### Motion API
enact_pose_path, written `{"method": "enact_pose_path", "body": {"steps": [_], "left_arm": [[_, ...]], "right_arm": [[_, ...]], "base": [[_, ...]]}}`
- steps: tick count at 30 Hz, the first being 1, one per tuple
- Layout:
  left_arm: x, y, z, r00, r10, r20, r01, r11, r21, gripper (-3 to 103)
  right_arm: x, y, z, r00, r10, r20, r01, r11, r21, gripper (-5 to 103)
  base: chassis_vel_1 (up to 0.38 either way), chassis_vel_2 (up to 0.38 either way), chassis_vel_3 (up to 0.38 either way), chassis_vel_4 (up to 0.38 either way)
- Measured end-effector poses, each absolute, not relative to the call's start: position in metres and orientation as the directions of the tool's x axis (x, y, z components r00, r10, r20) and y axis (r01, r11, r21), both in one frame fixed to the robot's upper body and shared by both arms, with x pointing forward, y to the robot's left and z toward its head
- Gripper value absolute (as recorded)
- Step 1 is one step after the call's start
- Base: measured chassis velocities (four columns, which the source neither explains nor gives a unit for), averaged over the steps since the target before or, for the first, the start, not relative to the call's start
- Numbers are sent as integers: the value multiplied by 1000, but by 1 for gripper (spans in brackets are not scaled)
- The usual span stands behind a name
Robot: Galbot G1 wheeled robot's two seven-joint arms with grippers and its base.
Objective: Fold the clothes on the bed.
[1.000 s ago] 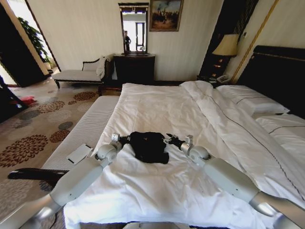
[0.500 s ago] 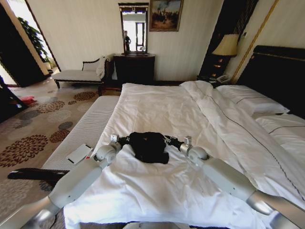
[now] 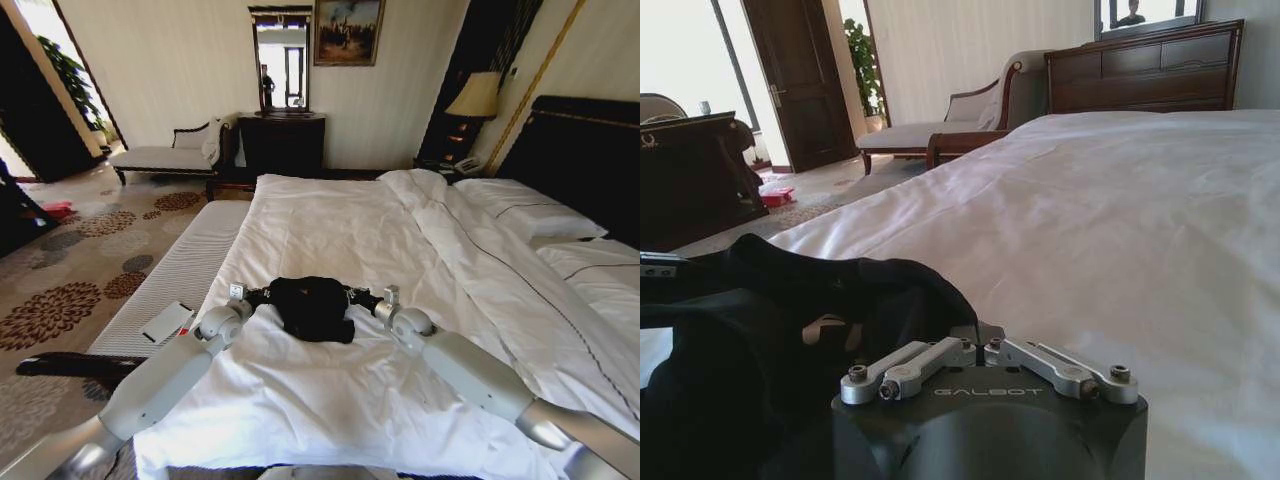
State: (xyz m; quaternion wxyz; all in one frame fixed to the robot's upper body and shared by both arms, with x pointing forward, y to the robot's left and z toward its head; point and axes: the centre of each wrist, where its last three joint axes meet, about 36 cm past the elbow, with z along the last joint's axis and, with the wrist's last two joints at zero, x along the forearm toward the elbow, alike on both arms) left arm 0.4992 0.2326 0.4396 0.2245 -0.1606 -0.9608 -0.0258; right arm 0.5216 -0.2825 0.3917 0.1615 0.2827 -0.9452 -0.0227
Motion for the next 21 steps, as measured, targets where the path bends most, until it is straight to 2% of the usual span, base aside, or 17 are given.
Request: {"method": "enact_pose_path", "body": {"steps": [13,21], "left_arm": [[494,244,468,-887,286,363,313,950,16,1],[482,250,523,-918,315,239,341,937,76,1]], "right_arm": [[500,-279,452,-812,-556,179,-548,831,95,0],[477,-290,497,-831,-545,110,-546,838,28,0]], "base": [[0,0,0,0],[0,0,0,0]]}}
